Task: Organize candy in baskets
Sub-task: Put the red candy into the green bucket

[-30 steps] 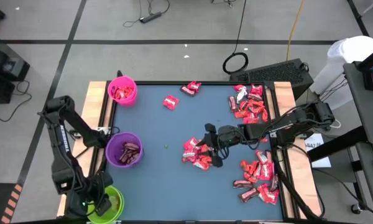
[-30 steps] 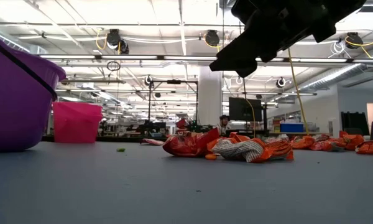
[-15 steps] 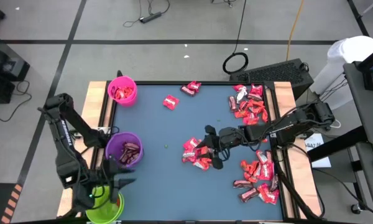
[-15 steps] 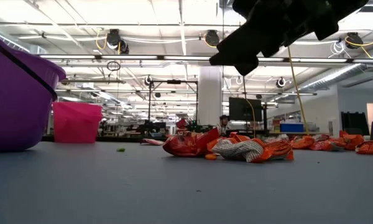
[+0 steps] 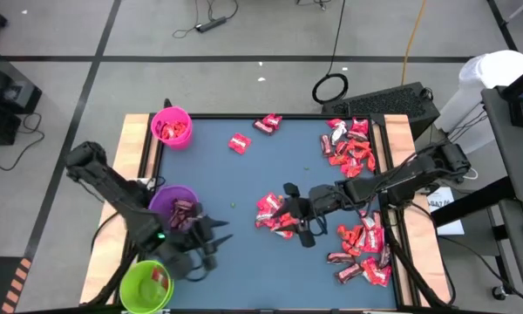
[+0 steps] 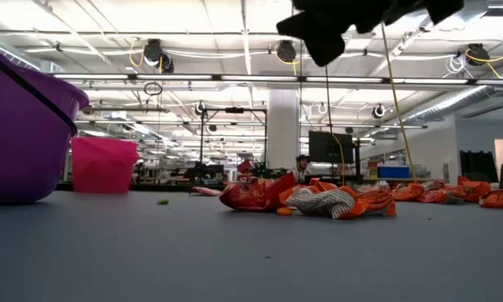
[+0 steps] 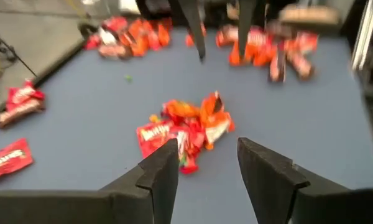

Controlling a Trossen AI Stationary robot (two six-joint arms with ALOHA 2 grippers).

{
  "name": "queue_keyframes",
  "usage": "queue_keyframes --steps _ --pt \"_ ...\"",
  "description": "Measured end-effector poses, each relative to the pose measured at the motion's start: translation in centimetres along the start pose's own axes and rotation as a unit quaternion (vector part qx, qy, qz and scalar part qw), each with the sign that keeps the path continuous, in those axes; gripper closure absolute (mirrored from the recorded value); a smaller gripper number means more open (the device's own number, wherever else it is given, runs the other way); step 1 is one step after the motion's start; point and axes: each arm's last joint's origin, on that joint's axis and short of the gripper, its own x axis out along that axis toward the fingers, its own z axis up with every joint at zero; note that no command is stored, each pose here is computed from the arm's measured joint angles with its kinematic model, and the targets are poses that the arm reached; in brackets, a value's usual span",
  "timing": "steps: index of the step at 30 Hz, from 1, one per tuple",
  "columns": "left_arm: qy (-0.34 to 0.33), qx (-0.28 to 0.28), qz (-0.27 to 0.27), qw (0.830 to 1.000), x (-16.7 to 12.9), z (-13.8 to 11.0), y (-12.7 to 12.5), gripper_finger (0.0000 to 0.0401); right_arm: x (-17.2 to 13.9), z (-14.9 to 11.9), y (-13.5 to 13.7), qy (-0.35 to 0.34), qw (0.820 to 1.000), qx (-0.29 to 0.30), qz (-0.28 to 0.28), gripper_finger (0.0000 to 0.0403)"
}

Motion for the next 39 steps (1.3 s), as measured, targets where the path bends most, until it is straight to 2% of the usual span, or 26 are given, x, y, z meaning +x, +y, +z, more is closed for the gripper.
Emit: queue_keyframes --steps 4,7,14,17,24,28,33,36,39 --pt "0.045 0.016 0.026 0.999 4.0 -0.6 0.4 0.023 -1.6 1.3 0.3 0.007 1.0 -0.019 0.0 0.0232" --pt "0.074 0.022 0.033 0.996 6.8 -1.1 0.8 0.023 -3.5 2.5 0.5 -0.012 1.0 -0.026 0.0 0.0232" --pt "0.09 0.017 0.017 0.996 12.4 -1.9 1.2 0.023 -8.5 5.5 1.0 -0.106 0.993 -0.058 0.002 0.0232" --pt "0.103 0.008 -0.002 0.995 14.2 -2.1 1.7 0.023 -9.3 6.0 1.3 -0.125 0.99 -0.063 0.007 0.0232" --pt "0.146 -0.008 -0.02 0.989 16.8 -3.2 2.7 0.023 -8.4 5.3 2.0 -0.102 0.992 -0.074 0.023 0.0232" --pt "0.163 -0.006 -0.01 0.987 17.9 -4.1 3.2 0.023 -8.2 5.2 2.3 -0.1 0.992 -0.075 0.028 0.0232" --pt "0.197 -0.01 -0.033 0.98 19.2 -5.1 3.6 0.0235 -8.2 5.3 2.5 -0.101 0.991 -0.077 0.032 0.0232" --pt "0.201 -0.009 -0.035 0.979 19.4 -5.3 3.7 0.0267 -8.3 5.3 2.5 -0.105 0.991 -0.076 0.032 0.0232" --pt "0.197 -0.001 -0.04 0.98 19.5 -5.2 3.6 0.0325 -8.0 5.2 2.5 -0.1 0.992 -0.071 0.032 0.0232"
